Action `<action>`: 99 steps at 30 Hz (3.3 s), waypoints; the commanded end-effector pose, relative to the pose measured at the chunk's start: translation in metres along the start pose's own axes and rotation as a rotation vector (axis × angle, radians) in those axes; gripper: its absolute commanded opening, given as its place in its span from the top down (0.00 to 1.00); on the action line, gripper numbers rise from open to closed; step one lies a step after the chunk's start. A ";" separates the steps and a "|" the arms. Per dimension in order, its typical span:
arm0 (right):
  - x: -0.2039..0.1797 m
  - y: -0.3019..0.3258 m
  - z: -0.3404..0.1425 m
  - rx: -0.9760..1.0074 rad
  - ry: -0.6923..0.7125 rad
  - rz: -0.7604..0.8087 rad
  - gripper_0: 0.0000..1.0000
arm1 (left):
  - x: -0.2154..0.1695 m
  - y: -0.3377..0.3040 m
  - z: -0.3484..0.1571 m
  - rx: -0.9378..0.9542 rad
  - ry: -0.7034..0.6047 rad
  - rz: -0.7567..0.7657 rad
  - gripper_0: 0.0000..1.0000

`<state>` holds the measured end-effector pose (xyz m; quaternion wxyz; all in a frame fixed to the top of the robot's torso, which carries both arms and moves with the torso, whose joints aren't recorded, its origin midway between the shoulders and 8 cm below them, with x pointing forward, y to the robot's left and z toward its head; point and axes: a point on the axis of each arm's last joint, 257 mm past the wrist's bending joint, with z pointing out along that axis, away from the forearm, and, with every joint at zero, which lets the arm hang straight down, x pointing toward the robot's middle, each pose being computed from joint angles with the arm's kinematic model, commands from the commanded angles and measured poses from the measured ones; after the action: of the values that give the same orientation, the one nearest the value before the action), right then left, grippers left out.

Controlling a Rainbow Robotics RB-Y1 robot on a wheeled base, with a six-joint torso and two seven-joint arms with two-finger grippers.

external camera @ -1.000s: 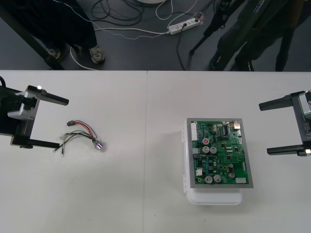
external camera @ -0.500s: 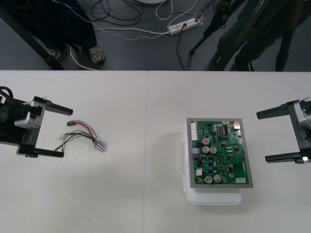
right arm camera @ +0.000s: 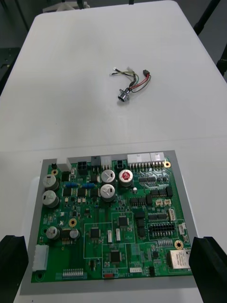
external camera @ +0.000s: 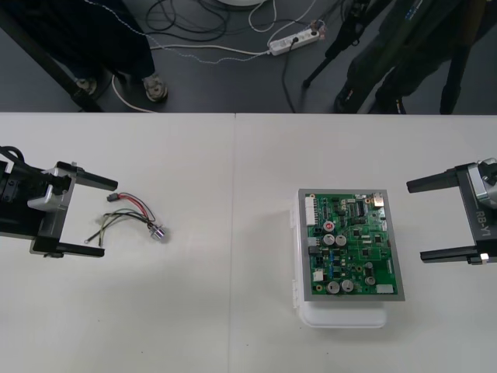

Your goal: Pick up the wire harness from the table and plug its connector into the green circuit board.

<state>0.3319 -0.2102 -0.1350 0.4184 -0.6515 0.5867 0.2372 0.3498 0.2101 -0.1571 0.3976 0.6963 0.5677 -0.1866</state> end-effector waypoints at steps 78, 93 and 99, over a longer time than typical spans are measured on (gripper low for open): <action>-0.061 -0.044 -0.008 0.091 -0.585 0.075 0.00 | 0.083 0.069 0.063 1.022 0.315 2.461 0.00; -0.077 -0.048 -0.009 0.059 -0.628 0.052 0.00 | 0.091 0.076 0.092 1.129 0.247 2.891 0.00; -0.082 -0.048 -0.006 0.047 -0.638 0.034 0.00 | 0.094 0.076 0.101 1.200 0.195 3.067 0.00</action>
<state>0.3631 -0.1818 -0.0653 0.5818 -0.4935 0.4783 0.4349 0.4456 0.1948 -0.2821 -0.0966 0.7343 -0.6441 0.1913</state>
